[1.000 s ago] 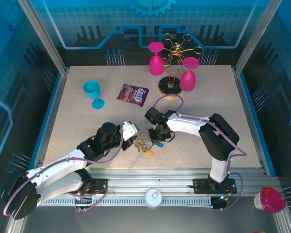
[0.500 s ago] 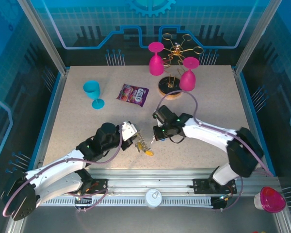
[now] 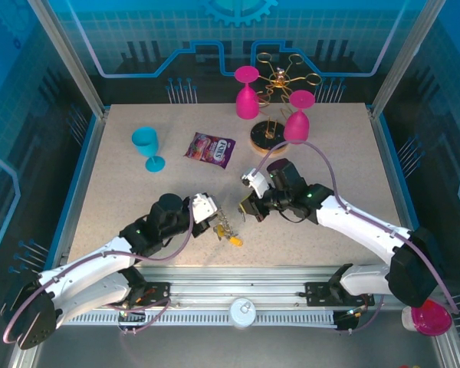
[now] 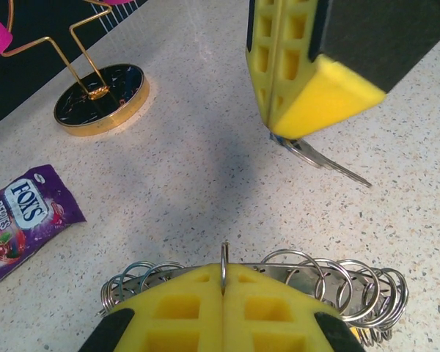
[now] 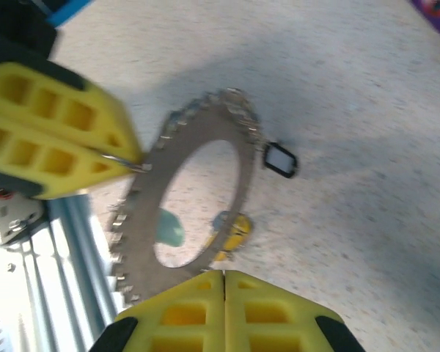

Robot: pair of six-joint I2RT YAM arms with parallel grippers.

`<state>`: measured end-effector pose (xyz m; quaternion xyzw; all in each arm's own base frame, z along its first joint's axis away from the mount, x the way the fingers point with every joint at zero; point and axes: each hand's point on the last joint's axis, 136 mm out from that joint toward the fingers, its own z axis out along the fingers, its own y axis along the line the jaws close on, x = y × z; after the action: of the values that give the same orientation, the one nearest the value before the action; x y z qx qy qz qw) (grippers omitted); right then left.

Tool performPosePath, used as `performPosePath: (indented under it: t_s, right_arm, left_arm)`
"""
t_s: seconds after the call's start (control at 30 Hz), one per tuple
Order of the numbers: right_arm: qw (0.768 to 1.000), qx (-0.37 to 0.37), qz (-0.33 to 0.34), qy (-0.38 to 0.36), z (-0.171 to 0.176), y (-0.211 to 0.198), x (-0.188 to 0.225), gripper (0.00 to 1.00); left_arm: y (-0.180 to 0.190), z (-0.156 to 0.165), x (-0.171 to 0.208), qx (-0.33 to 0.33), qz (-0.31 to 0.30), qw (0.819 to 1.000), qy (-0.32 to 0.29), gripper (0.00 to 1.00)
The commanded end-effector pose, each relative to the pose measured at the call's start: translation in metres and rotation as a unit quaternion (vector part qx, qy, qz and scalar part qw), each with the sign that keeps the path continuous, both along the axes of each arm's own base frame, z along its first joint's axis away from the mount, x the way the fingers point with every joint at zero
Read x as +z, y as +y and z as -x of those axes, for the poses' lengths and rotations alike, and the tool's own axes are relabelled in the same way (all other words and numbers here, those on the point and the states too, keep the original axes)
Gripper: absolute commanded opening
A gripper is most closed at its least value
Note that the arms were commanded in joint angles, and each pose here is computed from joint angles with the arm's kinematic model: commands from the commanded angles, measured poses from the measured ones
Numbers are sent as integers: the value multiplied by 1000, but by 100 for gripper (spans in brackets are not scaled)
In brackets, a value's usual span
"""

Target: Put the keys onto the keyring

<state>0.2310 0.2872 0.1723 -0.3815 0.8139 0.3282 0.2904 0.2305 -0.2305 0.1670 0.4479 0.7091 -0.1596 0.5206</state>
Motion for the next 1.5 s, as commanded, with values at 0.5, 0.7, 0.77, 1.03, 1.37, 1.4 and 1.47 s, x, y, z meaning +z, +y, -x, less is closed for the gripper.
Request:
performPosePath:
  t_s: [0.5,0.7,0.77,1.03,1.37,1.4,1.47]
  right_arm:
    - [992,-33,111,53,-17,-17,-35,0]
    - [952,-129,241,134,-11,-63,-100,0]
    - [947,-138,249,150,-9,-66,-111,0]
    - [936,-147,263,184,-9,-63,-136,0]
    - [928,-146,277,200,-8,-63,-149,6]
    - [928,-147,277,200,-7,-64,-150,8]
    - [928,-147,276,201,-7,-63,-149,13]
  left_arm:
    - [-10,1,21,-23,2,999,-38,0]
    - [-8,-1,20,-17,-6,999,-39,0]
    - [-9,-1,20,-17,-5,999,-39,0]
    - [-9,-1,18,-18,-5,999,-36,0]
    - [-10,-1,17,-19,-5,999,-34,0]
    - [-10,-1,17,-19,-5,999,-34,0]
    - [-10,-1,17,-19,-5,999,-34,0]
